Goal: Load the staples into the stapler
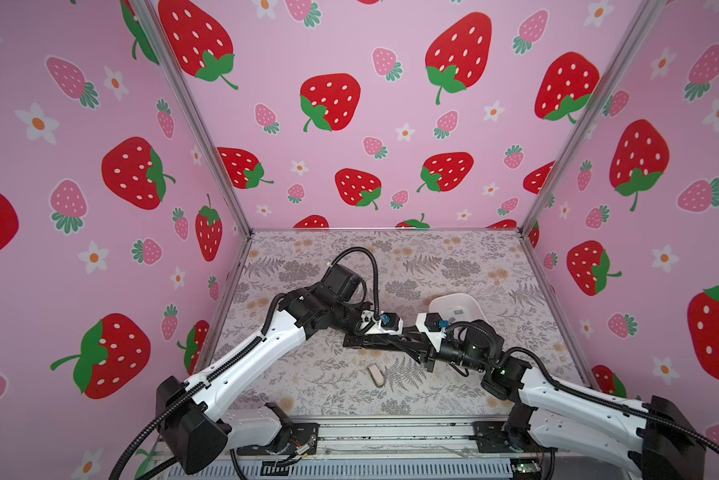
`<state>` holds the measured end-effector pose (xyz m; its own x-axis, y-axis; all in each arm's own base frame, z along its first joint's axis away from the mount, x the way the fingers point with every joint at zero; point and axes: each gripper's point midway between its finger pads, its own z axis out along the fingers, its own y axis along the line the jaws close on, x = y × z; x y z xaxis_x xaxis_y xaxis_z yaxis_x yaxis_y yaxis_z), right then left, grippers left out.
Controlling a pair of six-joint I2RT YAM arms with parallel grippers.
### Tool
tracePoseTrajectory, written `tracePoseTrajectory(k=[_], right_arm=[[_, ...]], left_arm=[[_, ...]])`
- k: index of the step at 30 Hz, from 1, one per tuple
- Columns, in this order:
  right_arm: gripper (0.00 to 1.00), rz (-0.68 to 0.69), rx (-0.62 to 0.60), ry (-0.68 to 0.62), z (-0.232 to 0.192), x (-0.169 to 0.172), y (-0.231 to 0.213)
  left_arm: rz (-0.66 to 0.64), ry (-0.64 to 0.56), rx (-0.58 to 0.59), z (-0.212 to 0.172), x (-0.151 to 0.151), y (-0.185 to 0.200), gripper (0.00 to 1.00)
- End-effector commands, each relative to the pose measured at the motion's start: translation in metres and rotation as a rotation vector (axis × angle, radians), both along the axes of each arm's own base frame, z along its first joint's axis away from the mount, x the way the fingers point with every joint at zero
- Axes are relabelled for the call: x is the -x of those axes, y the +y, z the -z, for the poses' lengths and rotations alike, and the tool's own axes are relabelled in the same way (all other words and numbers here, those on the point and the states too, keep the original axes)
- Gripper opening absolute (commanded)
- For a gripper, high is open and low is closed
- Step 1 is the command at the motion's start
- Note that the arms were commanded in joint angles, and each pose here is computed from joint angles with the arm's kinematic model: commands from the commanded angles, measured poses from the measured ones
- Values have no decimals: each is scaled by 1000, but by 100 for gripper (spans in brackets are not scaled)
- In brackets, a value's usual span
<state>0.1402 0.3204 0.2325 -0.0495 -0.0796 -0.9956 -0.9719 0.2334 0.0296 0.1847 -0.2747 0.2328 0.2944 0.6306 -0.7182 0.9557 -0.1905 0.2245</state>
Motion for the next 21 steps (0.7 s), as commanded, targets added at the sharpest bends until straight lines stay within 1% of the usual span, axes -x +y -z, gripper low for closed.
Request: tracePoseTrajectory(k=[1,11,13,15,21], right_arm=[[36,26,131,60,49,0,-7],[36,-24,163,51,60,9,-4],[37,-34,159,48,59,11,-4],[41,-34,148,46,56,11,-3],[41,-34,136,33,47,11,11]], left_arm=[[74,-83,207,-68,7,-13,0],[61,-98,252,-80,10,0,0],[64,-98,260,-81,11,1,0],[72,-96,269,-81,13,1,0],[90,-84,274,-79,14,-1,0]])
